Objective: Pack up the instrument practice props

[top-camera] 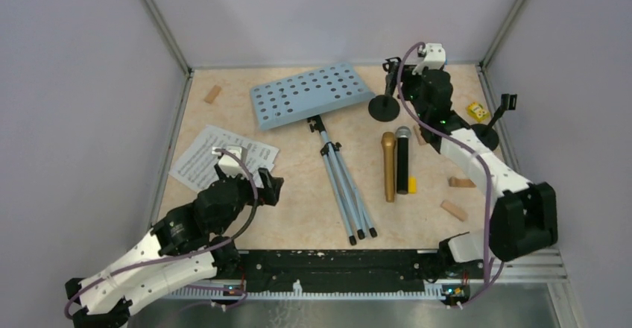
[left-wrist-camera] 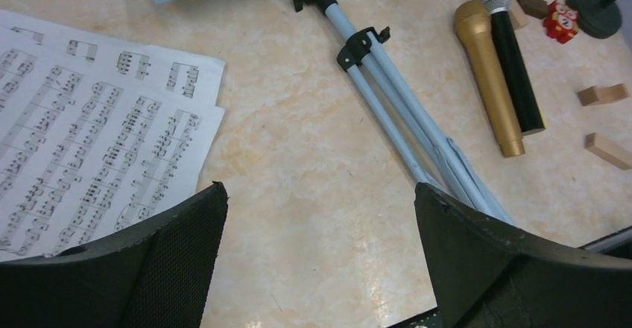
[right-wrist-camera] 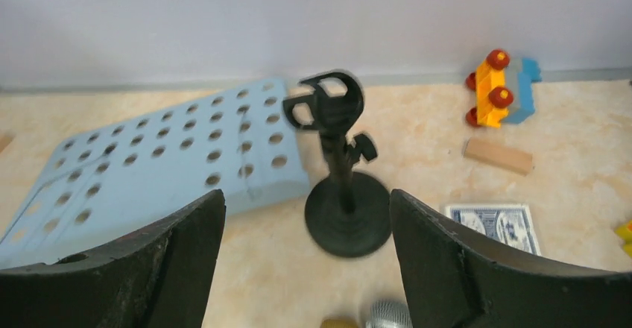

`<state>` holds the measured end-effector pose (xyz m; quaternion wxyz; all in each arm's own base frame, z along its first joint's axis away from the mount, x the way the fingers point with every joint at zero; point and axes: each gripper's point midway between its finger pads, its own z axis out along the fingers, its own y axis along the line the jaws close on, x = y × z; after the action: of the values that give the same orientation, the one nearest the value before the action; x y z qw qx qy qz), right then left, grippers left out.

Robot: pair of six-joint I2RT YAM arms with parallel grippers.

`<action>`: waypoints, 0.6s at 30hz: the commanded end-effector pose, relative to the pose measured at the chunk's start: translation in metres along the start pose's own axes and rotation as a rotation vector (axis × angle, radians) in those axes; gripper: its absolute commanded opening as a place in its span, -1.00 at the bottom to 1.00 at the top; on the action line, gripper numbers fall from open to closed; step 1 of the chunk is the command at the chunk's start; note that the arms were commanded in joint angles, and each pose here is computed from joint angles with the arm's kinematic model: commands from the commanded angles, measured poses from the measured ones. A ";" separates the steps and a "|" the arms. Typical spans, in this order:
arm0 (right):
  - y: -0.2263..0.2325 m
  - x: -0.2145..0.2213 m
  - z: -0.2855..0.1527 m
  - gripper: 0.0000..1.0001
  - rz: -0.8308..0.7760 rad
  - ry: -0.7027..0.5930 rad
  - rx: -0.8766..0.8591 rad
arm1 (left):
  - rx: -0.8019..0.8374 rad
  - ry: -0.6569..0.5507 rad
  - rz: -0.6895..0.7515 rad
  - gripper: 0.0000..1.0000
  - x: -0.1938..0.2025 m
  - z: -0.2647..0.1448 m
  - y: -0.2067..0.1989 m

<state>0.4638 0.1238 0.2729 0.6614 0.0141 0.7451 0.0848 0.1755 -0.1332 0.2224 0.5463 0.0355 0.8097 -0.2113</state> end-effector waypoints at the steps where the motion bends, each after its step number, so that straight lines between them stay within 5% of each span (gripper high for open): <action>1: 0.033 0.045 -0.080 0.59 -0.036 0.388 -0.249 | -0.096 0.023 0.024 0.97 -0.014 -0.002 0.007; 6: 0.040 0.038 -0.159 0.62 -0.018 0.489 -0.370 | -0.139 0.061 0.097 0.97 -0.017 0.002 0.008; 18: -0.020 0.028 -0.225 0.66 -0.039 0.233 -0.155 | -0.148 -0.065 0.031 0.97 -0.024 -0.006 0.024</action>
<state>0.2424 0.1085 0.2784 0.5501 -0.0946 0.8095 0.1819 0.1833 -0.1131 0.2349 0.5587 0.0382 0.8161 -0.1426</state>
